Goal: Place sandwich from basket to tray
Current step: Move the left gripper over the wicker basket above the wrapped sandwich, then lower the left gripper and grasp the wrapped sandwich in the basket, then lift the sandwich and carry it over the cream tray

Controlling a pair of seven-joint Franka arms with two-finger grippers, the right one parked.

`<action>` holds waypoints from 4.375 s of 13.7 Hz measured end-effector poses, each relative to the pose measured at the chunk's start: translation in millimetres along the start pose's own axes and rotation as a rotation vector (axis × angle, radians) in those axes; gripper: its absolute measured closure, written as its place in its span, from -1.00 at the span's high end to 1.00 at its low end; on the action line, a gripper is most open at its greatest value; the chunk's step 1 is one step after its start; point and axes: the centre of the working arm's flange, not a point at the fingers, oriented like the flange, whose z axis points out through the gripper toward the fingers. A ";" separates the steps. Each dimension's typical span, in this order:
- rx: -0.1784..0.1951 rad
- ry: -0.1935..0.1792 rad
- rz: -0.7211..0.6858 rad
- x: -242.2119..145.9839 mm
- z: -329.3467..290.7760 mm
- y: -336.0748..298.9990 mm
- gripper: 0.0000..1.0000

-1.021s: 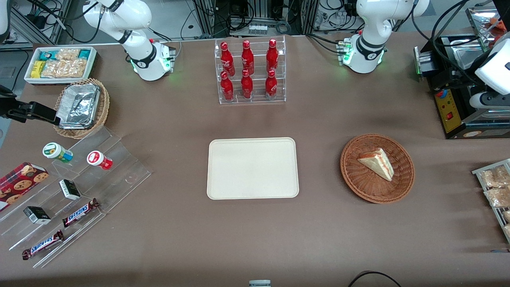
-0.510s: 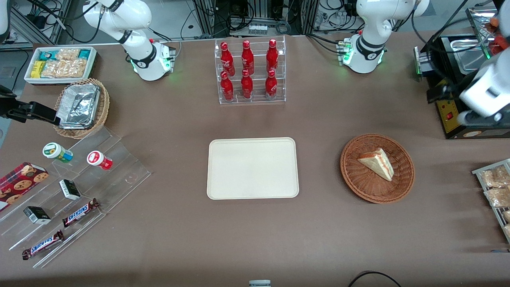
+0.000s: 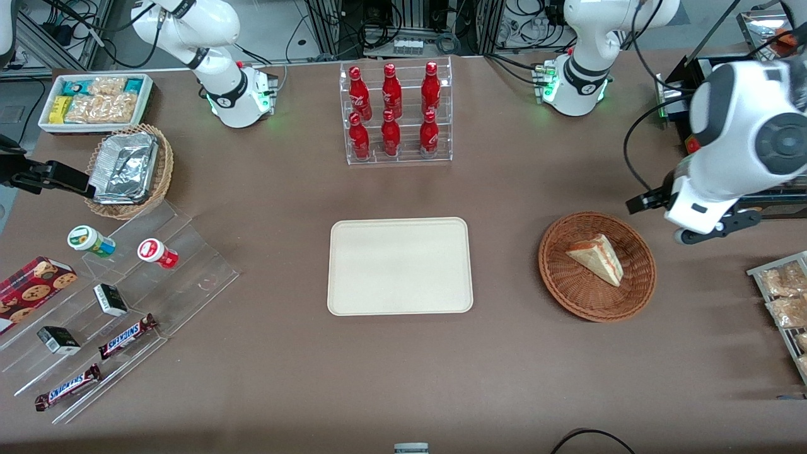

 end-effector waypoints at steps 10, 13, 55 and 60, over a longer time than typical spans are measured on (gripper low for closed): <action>-0.246 0.173 -0.344 -28.9 114.4 7.9 1.00; -0.249 0.170 -0.361 -29.9 131.4 9.8 1.00; -0.146 0.129 0.227 -178.2 17.7 352.4 -0.71; -0.142 0.133 0.320 -213.0 89.2 447.8 -0.71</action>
